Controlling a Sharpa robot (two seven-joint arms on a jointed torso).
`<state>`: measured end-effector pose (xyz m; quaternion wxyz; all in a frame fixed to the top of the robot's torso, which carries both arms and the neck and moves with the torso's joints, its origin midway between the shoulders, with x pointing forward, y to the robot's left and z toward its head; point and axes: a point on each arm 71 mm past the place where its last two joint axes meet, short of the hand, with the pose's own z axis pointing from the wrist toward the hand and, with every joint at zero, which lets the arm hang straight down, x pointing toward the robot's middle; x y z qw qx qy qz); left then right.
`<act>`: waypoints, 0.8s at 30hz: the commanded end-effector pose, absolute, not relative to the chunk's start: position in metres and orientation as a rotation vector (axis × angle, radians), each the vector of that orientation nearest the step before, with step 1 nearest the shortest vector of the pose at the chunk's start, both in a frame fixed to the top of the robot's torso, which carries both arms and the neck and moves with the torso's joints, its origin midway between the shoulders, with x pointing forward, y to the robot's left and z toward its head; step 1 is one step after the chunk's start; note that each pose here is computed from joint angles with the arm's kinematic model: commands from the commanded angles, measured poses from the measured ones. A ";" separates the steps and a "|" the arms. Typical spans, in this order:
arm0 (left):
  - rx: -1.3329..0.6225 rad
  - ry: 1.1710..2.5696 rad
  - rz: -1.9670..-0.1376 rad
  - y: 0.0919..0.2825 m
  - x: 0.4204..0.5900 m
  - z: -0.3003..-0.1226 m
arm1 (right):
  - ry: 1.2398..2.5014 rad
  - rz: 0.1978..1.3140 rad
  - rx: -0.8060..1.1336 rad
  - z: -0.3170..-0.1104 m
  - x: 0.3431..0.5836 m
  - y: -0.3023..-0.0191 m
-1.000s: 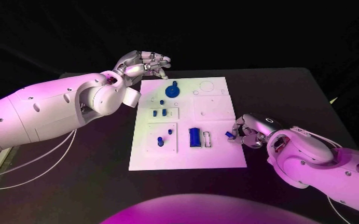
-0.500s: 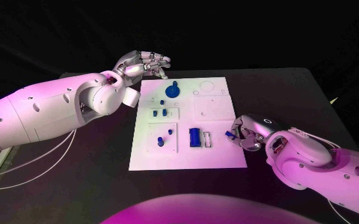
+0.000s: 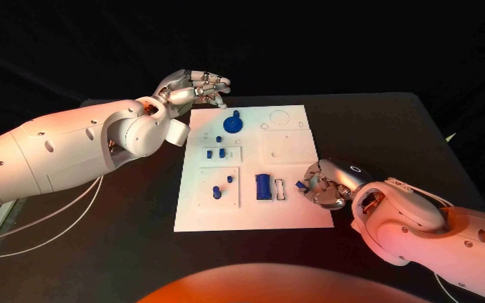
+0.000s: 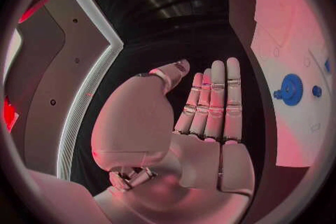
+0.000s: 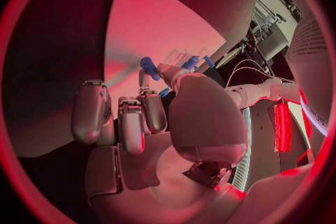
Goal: Assemble the parts on the task board
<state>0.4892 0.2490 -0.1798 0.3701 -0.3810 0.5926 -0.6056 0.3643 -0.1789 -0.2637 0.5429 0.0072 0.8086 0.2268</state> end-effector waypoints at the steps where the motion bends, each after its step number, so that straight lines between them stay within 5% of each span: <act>1: -0.969 1.529 -1.581 0.246 0.488 -0.179 | 1.907 0.592 0.086 -0.261 0.364 -0.173; 24: -0.968 1.533 -1.587 0.245 0.488 -0.179 | 1.979 0.635 0.094 -0.274 0.370 -0.146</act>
